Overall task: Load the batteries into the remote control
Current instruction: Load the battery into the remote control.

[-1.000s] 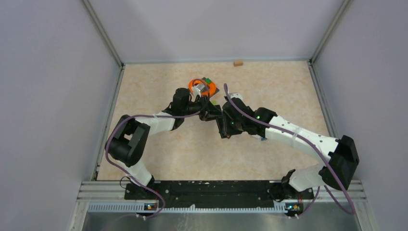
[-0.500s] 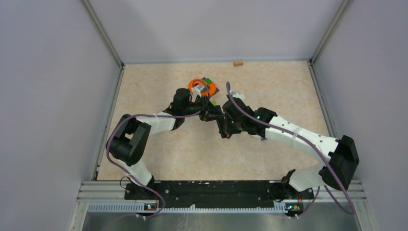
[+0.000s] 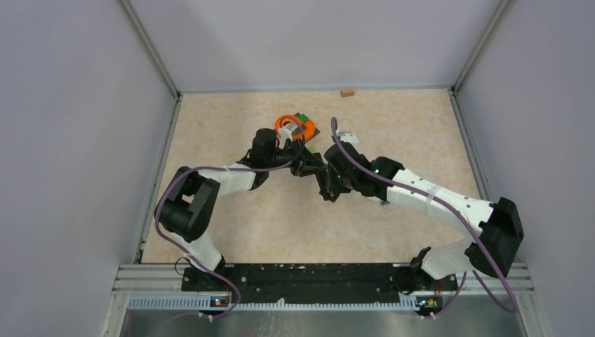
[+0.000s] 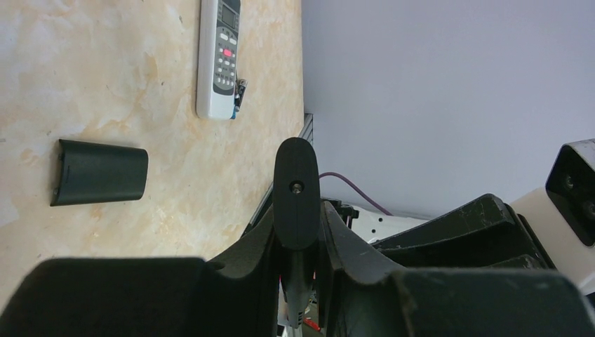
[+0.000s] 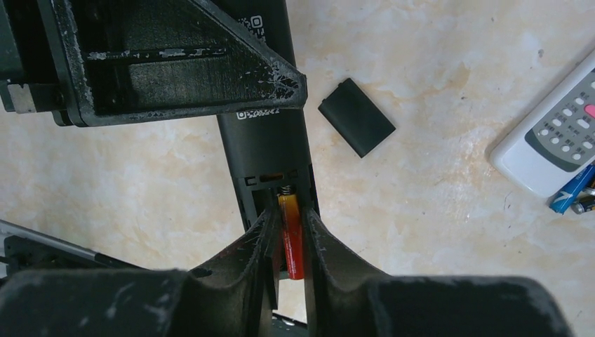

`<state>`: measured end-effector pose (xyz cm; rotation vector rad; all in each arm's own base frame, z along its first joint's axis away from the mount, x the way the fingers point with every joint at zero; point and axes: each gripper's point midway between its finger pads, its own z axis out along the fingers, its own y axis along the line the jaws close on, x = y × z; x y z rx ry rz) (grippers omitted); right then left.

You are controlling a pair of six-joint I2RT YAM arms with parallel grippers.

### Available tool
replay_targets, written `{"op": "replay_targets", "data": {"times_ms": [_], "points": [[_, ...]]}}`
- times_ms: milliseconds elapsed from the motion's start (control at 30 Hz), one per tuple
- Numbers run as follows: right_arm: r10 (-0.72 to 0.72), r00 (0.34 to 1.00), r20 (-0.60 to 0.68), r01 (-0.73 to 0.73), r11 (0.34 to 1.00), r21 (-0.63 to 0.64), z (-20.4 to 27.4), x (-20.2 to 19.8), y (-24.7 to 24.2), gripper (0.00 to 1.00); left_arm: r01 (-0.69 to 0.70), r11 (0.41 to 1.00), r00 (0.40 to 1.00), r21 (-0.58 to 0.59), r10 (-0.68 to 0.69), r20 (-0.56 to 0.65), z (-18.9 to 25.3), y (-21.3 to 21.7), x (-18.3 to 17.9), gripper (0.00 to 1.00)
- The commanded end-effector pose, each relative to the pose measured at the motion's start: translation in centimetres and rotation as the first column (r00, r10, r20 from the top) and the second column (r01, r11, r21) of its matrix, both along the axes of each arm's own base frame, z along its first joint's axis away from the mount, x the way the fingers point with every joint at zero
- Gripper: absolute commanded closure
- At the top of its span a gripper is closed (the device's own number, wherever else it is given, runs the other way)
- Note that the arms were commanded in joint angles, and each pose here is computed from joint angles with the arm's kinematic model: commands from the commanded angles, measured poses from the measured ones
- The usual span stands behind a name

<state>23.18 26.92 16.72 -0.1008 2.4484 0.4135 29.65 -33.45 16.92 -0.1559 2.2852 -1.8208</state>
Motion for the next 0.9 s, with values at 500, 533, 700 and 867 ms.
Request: {"op": "replay_targets", "data": {"times_ms": [500,533,700,867], "points": [[0.006,1.000,0.027,-0.007,1.000,0.025,1.8,-0.1,0.4,0.92,-0.007,0.999,0.997,-0.051,0.010,0.071,2.4,0.2,0.6,1.00],[0.006,1.000,0.026,-0.007,1.000,0.024,1.7,-0.1,0.3,0.95,-0.008,0.999,0.997,-0.051,0.012,0.073,2.5,0.2,0.7,1.00],[0.010,1.000,0.029,-0.011,1.000,0.029,1.8,-0.2,0.3,0.98,-0.009,0.999,0.997,-0.053,0.013,0.076,2.7,0.2,0.7,1.00],[-0.002,0.998,0.064,-0.001,0.999,0.050,2.2,0.6,0.8,0.93,-0.012,0.999,0.997,-0.053,0.016,0.078,2.7,0.3,0.8,1.00]]}}
